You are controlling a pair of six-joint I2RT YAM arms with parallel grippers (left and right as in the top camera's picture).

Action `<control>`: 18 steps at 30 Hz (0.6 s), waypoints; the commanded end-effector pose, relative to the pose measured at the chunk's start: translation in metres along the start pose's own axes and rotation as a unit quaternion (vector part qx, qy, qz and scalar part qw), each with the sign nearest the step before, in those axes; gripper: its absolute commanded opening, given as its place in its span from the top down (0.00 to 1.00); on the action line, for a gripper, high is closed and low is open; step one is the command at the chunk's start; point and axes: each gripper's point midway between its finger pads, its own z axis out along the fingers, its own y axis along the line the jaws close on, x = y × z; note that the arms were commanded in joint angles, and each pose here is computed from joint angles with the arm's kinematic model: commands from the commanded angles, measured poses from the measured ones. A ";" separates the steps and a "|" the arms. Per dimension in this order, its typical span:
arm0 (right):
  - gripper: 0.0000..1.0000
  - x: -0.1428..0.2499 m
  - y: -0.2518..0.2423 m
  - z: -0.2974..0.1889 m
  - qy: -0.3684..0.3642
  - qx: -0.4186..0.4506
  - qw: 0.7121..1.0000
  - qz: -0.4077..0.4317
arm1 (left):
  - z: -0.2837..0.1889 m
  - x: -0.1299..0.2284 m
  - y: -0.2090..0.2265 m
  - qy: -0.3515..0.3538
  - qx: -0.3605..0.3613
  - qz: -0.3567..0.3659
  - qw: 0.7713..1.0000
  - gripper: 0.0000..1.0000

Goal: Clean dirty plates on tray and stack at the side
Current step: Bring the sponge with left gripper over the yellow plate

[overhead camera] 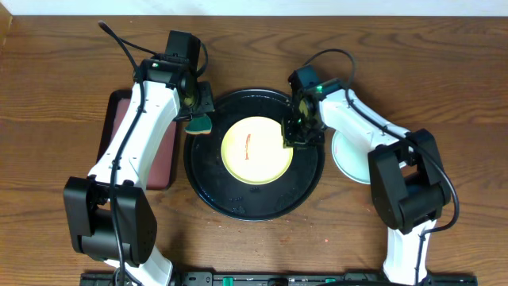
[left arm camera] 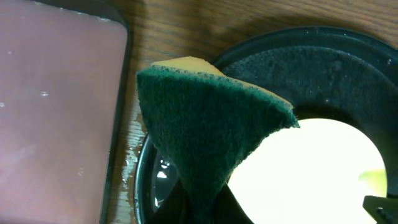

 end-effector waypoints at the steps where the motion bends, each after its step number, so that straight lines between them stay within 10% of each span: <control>1: 0.75 0.008 0.003 0.007 -0.011 0.038 0.999 0.001 | 0.002 0.006 -0.002 0.013 0.006 0.013 1.000 0.93; 18: 0.99 0.002 0.002 0.024 -0.031 0.072 0.997 0.009 | 0.017 0.037 -0.026 0.045 0.006 0.056 0.997 0.92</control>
